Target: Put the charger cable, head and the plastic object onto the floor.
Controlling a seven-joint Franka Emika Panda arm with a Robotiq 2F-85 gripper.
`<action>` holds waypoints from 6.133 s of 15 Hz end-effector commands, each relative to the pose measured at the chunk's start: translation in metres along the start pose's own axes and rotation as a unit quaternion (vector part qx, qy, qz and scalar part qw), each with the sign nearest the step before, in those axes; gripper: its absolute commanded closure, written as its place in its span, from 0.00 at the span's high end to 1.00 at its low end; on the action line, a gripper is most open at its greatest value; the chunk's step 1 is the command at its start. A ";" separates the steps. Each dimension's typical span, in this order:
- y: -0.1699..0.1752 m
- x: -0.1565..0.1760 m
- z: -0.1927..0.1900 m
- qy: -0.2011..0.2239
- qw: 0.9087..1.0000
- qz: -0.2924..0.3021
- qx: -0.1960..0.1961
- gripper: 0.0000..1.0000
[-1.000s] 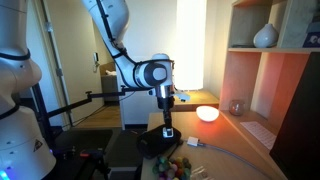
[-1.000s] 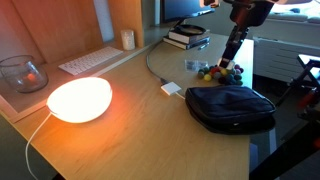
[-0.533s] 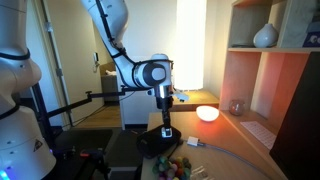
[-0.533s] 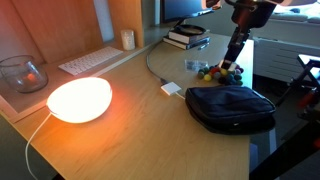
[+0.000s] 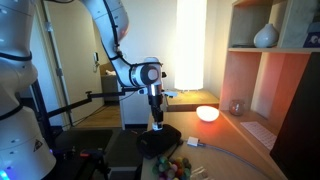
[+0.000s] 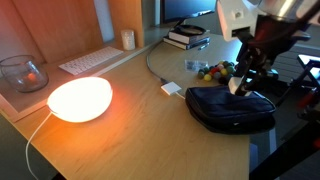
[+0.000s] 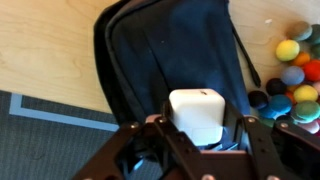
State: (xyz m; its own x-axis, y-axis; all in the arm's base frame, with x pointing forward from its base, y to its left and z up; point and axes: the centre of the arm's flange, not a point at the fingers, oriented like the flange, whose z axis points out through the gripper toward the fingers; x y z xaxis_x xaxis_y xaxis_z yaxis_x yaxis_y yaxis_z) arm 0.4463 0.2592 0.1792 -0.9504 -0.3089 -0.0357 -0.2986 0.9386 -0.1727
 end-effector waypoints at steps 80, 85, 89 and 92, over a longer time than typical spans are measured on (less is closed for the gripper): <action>-0.182 -0.102 -0.081 -0.180 0.967 0.178 0.038 1.00; -0.199 -0.133 -0.083 -0.179 0.958 0.222 0.020 1.00; -0.205 -0.146 -0.079 -0.169 0.953 0.251 0.004 1.00; -0.212 -0.145 -0.070 -0.156 0.950 0.271 0.000 1.00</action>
State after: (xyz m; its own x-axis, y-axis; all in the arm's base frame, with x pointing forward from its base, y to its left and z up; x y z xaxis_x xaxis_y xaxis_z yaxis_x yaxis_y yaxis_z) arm 0.6305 0.1222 0.2911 -0.8902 0.1680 -0.4235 0.2066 0.9773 -0.0466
